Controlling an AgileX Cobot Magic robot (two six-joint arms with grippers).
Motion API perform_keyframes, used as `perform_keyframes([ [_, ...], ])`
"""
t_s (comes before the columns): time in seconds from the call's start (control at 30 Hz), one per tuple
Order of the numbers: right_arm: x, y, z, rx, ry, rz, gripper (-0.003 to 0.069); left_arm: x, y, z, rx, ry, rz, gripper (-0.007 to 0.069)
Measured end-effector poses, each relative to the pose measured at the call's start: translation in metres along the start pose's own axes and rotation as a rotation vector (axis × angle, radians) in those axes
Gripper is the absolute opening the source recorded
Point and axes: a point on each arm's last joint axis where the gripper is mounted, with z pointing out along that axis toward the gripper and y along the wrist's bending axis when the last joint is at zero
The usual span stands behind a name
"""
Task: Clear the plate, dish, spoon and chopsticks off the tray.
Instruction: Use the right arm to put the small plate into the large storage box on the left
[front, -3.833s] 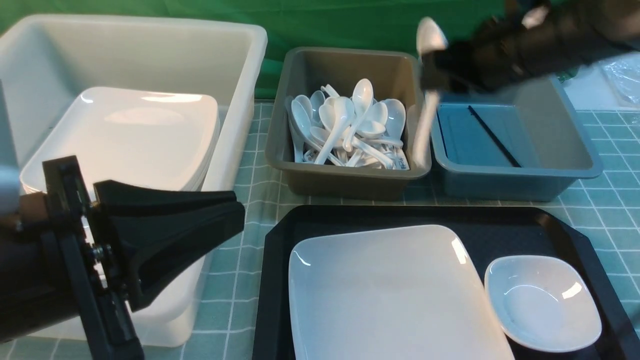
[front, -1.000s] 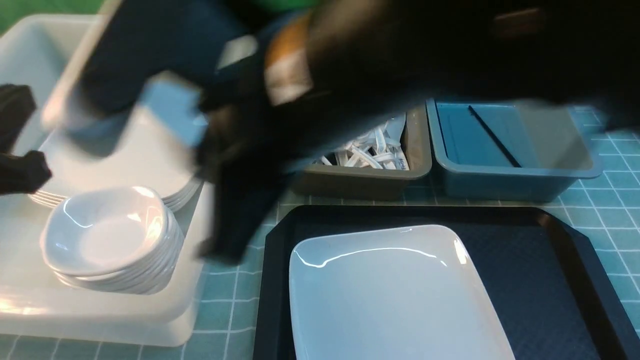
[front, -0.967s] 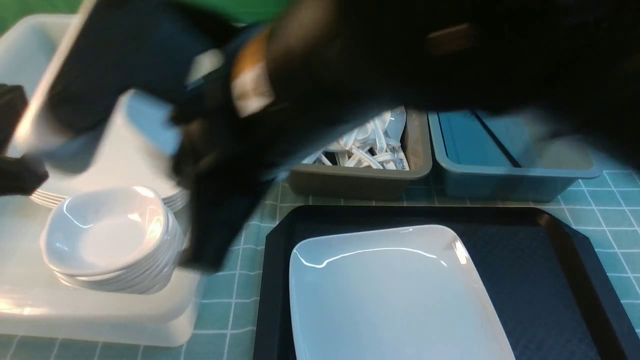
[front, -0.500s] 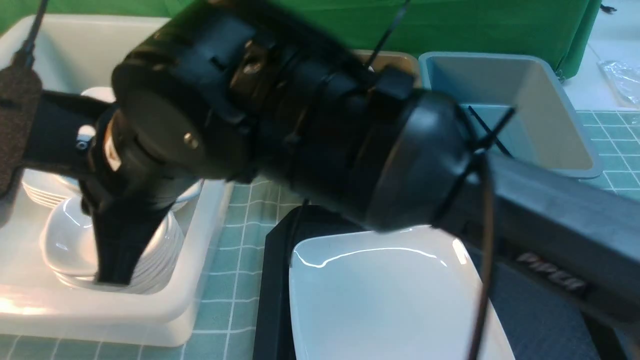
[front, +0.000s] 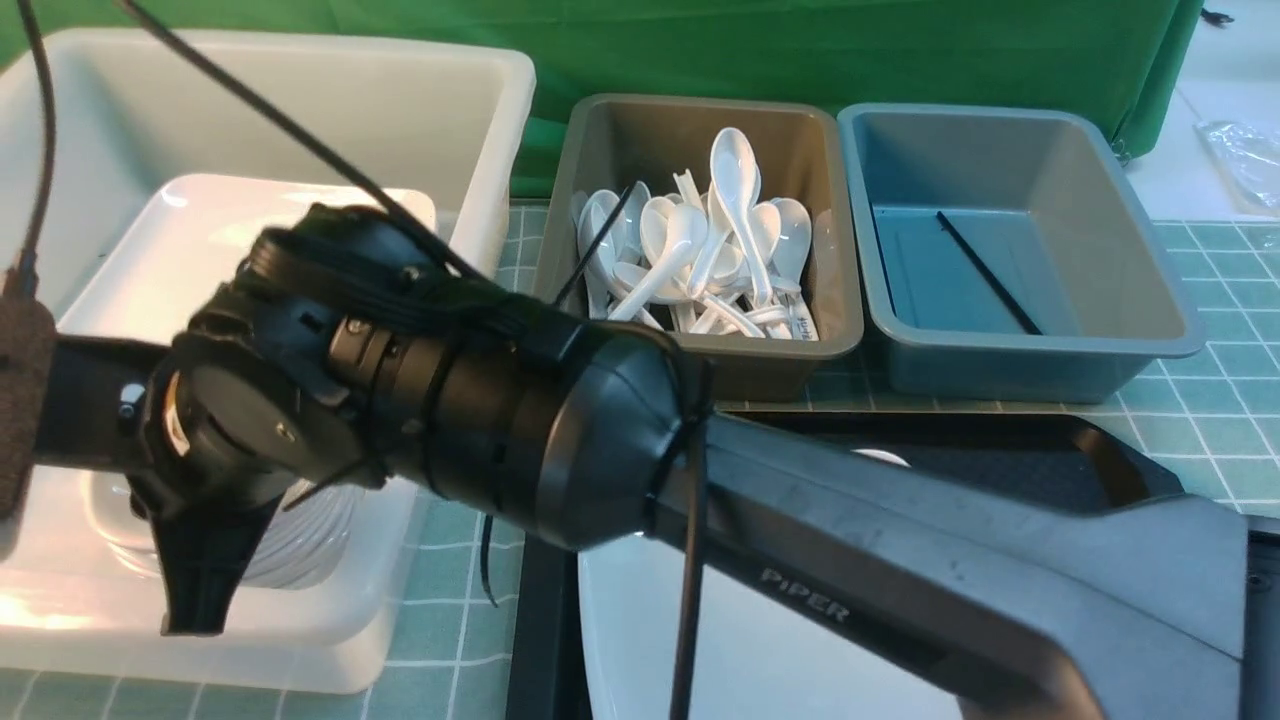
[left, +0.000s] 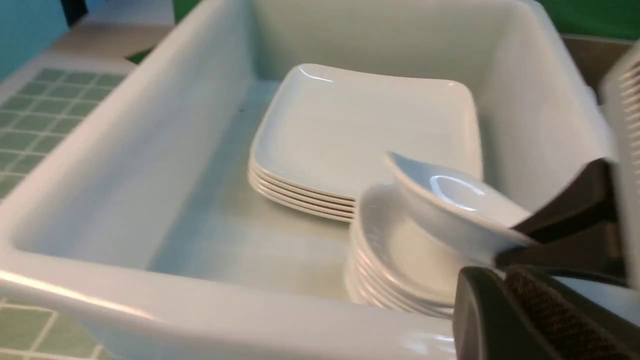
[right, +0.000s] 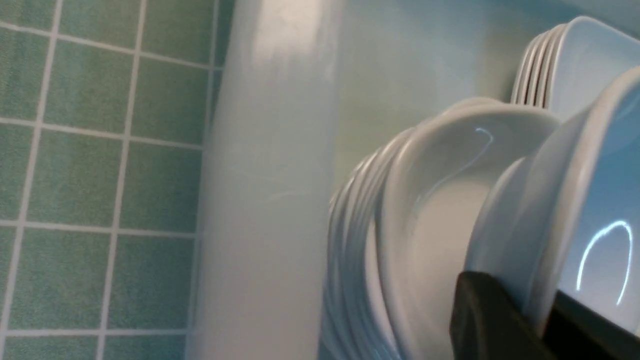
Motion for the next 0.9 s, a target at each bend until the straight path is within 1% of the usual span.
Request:
perform_keyframes([
  [0.1, -0.001, -0.001, 0.003, 0.018, -0.019, -0.005, 0.0057, -0.006, -0.006, -0.009, 0.065, 0.011, -0.02, 0.0034],
  [0.2, -0.002, -0.001, 0.004, 0.027, -0.029, -0.007, 0.0062, -0.01, -0.012, -0.019, 0.132, 0.044, -0.006, 0.0034],
  [0.27, -0.001, -0.001, 0.005, 0.027, -0.028, -0.009, 0.0069, -0.009, -0.013, -0.021, 0.143, 0.066, -0.012, 0.0034],
  [0.33, 0.0, -0.001, 0.007, 0.026, -0.02, -0.012, 0.0119, -0.008, -0.014, -0.025, 0.148, 0.108, 0.005, 0.0034],
  [0.47, 0.004, 0.001, 0.011, 0.004, 0.012, -0.011, 0.0294, -0.006, -0.014, -0.028, 0.157, 0.141, 0.04, 0.0034],
  [0.5, 0.006, 0.002, 0.011, -0.005, 0.03, -0.01, 0.0355, -0.005, -0.014, -0.028, 0.164, 0.144, 0.07, 0.0034],
  [0.57, 0.009, 0.001, 0.007, -0.02, 0.057, 0.016, 0.0428, -0.005, -0.014, -0.029, 0.176, 0.145, 0.107, 0.0034],
  [0.63, 0.008, -0.001, -0.009, -0.036, 0.091, 0.062, 0.0482, -0.006, -0.014, -0.029, 0.199, 0.14, 0.14, 0.0034],
  [0.7, 0.006, -0.005, -0.032, -0.041, 0.113, 0.08, 0.0496, -0.006, -0.013, -0.029, 0.233, 0.134, 0.171, 0.0034],
  [0.77, 0.003, -0.011, -0.062, -0.027, 0.136, 0.077, 0.0492, -0.007, -0.012, -0.026, 0.263, 0.157, 0.209, 0.0034],
  [0.9, 0.004, -0.02, -0.111, 0.018, 0.188, 0.088, 0.0451, -0.006, -0.011, -0.015, 0.288, 0.248, 0.275, 0.0034],
])
